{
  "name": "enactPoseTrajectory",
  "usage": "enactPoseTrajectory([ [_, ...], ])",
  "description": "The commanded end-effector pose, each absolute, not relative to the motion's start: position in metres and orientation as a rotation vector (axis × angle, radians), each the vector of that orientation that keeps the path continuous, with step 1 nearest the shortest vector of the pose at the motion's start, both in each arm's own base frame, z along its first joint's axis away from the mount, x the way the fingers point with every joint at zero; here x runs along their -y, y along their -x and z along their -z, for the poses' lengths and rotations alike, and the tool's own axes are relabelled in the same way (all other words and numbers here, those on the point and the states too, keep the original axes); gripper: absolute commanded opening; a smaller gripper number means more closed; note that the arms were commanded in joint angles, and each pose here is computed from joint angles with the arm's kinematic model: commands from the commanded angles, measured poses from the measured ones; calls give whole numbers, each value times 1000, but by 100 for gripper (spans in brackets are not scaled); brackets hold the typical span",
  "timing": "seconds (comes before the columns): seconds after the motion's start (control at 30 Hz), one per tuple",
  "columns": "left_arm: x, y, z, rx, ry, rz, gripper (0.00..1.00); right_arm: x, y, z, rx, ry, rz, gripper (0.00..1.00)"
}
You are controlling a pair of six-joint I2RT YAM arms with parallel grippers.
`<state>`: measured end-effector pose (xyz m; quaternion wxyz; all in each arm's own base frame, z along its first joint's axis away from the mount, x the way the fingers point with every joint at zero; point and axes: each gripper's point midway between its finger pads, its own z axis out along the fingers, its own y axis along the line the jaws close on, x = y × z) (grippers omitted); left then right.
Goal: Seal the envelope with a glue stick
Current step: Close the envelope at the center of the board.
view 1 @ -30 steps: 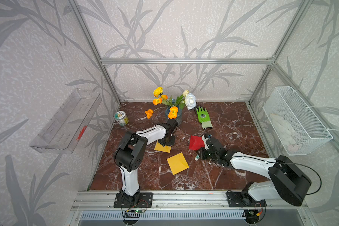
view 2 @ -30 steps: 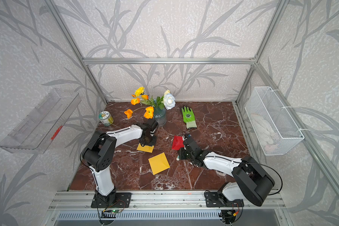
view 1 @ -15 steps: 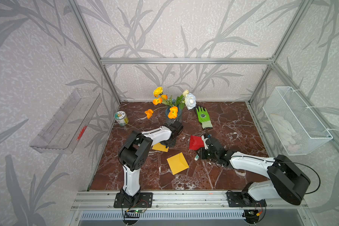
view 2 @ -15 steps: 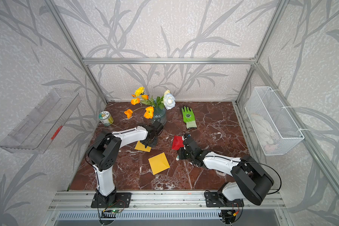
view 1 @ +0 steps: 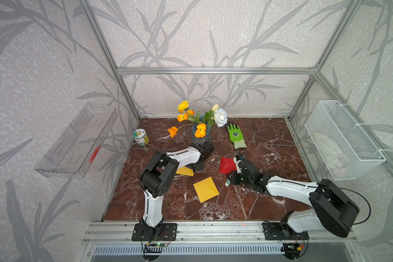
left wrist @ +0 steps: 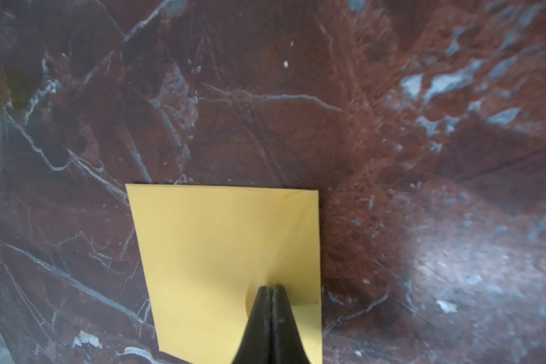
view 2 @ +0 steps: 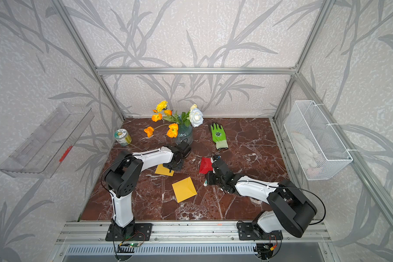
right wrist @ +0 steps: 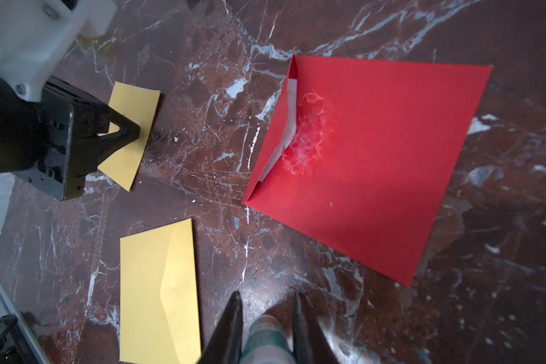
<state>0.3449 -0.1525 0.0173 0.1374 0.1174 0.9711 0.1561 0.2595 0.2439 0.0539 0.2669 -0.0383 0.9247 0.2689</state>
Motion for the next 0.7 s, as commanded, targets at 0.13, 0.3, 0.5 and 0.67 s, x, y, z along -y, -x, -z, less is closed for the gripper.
enactPoseTrajectory([
  [0.13, 156, -313, 23, -2996, -256, -208, 0, -240, -255, -48, -2529, 98, -697, 0],
  [0.3, 156, -294, 38, -3090, -127, 17, 0, -238, -255, -48, -2536, 95, -682, 0],
  [0.5, 141, -277, 53, -3150, 14, 104, 0, -241, -255, -46, -2558, 89, -681, 0],
  [0.67, 130, -265, 69, -3180, 199, 268, 0, -243, -256, -50, -2560, 95, -676, 0],
])
